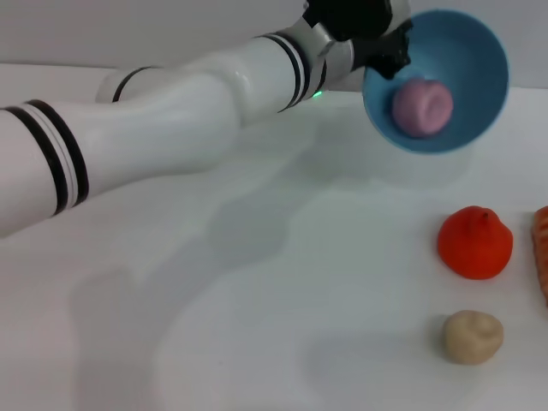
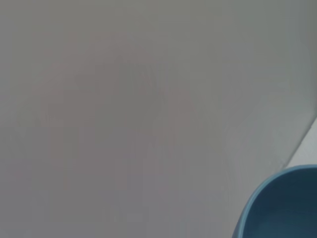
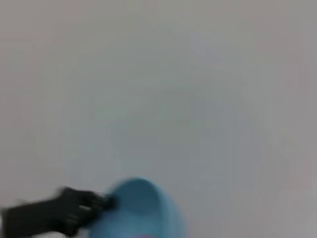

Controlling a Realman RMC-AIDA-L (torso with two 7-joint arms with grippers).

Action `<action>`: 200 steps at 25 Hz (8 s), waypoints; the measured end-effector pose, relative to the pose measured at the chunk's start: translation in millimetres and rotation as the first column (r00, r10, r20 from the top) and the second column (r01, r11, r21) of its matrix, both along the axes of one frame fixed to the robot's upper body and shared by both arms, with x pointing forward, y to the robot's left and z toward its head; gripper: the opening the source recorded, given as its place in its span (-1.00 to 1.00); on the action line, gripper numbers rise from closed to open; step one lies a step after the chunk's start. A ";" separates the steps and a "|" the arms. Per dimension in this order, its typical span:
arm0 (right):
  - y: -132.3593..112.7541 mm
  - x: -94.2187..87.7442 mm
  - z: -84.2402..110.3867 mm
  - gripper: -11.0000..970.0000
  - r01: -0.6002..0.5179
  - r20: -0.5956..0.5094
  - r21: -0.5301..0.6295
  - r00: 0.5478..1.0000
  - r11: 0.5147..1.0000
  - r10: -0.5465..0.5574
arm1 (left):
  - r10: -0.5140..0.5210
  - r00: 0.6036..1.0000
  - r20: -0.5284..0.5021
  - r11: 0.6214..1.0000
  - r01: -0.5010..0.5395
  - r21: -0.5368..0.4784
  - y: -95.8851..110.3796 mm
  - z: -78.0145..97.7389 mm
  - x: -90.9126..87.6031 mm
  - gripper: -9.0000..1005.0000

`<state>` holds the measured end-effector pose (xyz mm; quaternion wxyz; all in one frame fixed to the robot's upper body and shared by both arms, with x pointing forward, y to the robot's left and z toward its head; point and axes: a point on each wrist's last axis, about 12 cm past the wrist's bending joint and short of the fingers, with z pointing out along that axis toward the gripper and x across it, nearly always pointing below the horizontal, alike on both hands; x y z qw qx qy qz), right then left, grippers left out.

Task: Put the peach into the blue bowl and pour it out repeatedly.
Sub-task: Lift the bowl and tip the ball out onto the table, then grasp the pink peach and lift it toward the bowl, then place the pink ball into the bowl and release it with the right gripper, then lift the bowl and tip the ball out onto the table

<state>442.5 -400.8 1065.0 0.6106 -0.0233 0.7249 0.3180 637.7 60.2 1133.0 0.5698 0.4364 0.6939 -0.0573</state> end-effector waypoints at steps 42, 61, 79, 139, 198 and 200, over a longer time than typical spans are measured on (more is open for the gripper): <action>35.6 10.8 -20.8 -0.06 -0.237 -0.224 0.096 0.941 0.967 0.253 | 0.083 0.992 0.100 0.995 -0.076 -0.066 13.1 -11.9 -14.2 -0.98; 145.9 96.0 -33.4 -0.05 -0.619 -0.648 0.011 0.594 0.786 0.477 | 0.180 0.969 -0.171 0.972 -0.202 -0.117 38.3 -26.3 3.7 -0.99; 147.1 86.2 -43.9 -0.37 -0.621 -0.676 0.022 0.568 0.783 0.469 | 0.184 0.967 -0.174 0.973 -0.205 -0.110 40.2 -30.1 1.6 -0.99; 35.1 67.9 11.0 -0.15 -0.077 -0.144 0.070 0.986 0.995 0.086 | 0.079 0.937 -0.341 0.996 -0.061 0.064 26.2 -7.6 7.0 -0.98; 73.0 57.6 -29.0 -0.30 -0.340 -0.408 0.056 0.850 0.939 0.332 | -0.044 0.954 0.297 0.991 0.004 0.137 6.1 -21.3 -44.1 -0.99; 83.0 68.6 -25.1 -0.31 -0.391 -0.434 0.043 0.821 0.919 0.370 | 0.004 0.979 0.202 0.998 -0.018 0.067 9.6 -20.2 -35.4 -0.99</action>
